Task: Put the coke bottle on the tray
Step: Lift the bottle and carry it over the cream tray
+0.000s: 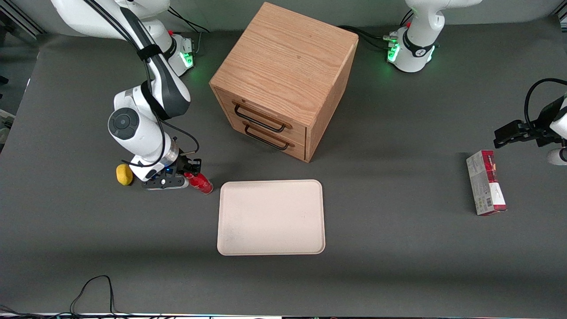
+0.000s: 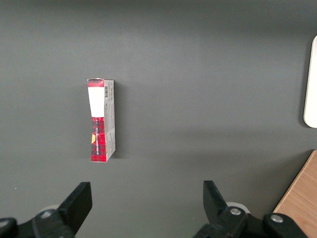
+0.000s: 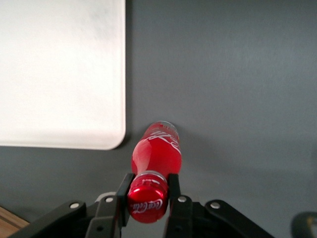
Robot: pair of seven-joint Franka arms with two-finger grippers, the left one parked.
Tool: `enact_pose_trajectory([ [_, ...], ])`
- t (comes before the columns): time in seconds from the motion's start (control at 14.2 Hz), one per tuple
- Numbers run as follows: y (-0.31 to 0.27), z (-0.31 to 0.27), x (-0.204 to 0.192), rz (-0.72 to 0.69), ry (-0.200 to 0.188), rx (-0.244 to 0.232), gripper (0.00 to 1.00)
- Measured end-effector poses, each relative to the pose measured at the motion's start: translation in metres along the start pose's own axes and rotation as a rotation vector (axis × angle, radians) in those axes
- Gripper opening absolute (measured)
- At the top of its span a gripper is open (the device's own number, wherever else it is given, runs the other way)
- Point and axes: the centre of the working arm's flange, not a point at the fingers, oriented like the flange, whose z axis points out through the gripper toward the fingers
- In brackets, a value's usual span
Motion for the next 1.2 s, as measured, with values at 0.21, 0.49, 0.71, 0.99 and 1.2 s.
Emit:
enact_pose_trajectory([
  [0.21, -0.008, -0.058, 0.026, 0.0, -0.012, -0.002, 0.32],
  [0.49, -0.014, -0.133, 0.053, -0.002, -0.044, -0.014, 0.32],
  [0.71, -0.015, -0.179, 0.074, -0.014, -0.082, -0.055, 0.32],
  [0.99, -0.029, -0.205, 0.1, -0.04, -0.07, -0.035, 0.32],
  [1.2, -0.051, -0.189, 0.117, -0.072, -0.049, -0.01, 0.32],
])
